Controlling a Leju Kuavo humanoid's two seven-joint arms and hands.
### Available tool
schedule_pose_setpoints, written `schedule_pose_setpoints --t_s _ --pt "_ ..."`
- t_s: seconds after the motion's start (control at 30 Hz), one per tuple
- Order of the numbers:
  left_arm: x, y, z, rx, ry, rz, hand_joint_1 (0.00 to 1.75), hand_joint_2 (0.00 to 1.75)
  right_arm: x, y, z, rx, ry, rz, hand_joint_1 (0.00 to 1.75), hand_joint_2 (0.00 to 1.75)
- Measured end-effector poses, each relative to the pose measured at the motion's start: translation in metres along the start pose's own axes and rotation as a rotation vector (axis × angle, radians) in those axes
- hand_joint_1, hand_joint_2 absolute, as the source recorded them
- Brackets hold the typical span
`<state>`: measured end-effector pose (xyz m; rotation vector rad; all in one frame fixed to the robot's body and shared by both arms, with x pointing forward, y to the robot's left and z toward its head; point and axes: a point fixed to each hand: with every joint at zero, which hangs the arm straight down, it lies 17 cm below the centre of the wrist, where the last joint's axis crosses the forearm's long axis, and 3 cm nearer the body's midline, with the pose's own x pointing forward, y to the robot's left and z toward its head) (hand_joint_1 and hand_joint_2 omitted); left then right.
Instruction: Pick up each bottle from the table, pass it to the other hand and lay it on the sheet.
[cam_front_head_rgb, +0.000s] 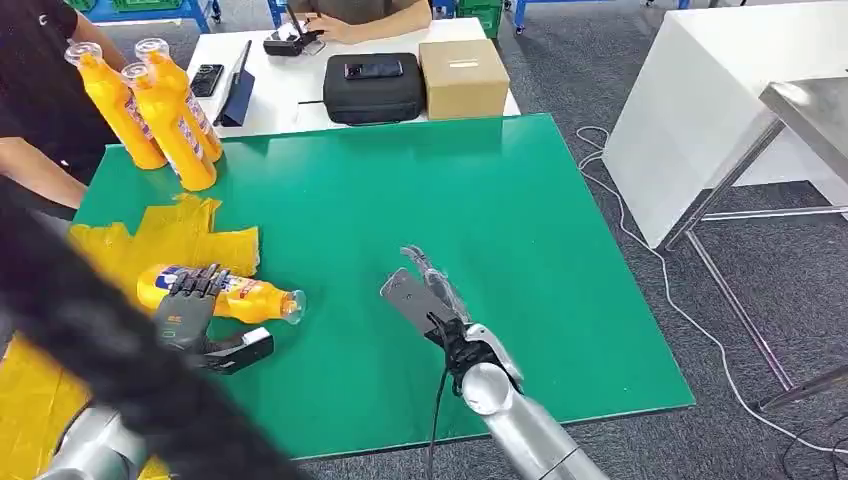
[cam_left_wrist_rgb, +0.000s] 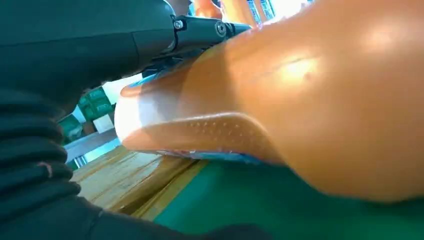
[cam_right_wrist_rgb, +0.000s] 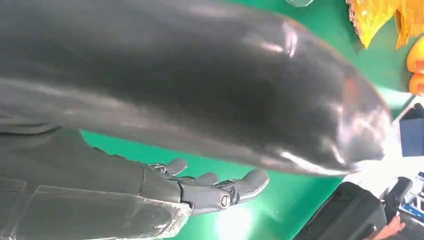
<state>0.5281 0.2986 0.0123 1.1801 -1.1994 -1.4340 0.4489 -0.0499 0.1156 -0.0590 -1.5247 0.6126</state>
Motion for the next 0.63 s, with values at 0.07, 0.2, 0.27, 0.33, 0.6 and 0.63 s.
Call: schedule_pose_setpoints --t_s 0.07,0.2,0.27,0.33,0.6,0.63 --pt "-0.001 -0.001 0.0 -0.005 0.003 0.005 0.0 0.0 0.0 0.001 0.0 0.004 0.003 0.004 0.0 0.0" --pt "-0.004 -0.003 0.001 -0.013 0.014 0.026 0.0 0.0 -0.001 0.003 0.0 0.013 0.01 0.012 0.0 0.0" --pt "-0.004 -0.003 0.001 -0.009 0.016 0.066 0.0 0.0 -0.001 0.004 0.0 0.014 0.012 0.013 0.0 0.0" --pt "-0.005 -0.001 0.001 0.004 0.021 0.144 0.0 0.0 0.001 0.004 0.0 0.009 0.007 0.013 0.0 0.0" --pt "0.016 0.044 0.001 0.137 -0.008 0.956 0.0 0.0 0.036 -0.025 0.006 -0.104 -0.178 -0.079 0.0 0.0" --pt "0.018 0.055 0.003 0.174 -0.011 1.081 0.0 0.0 0.042 -0.031 0.008 -0.129 -0.21 -0.092 0.0 0.0"
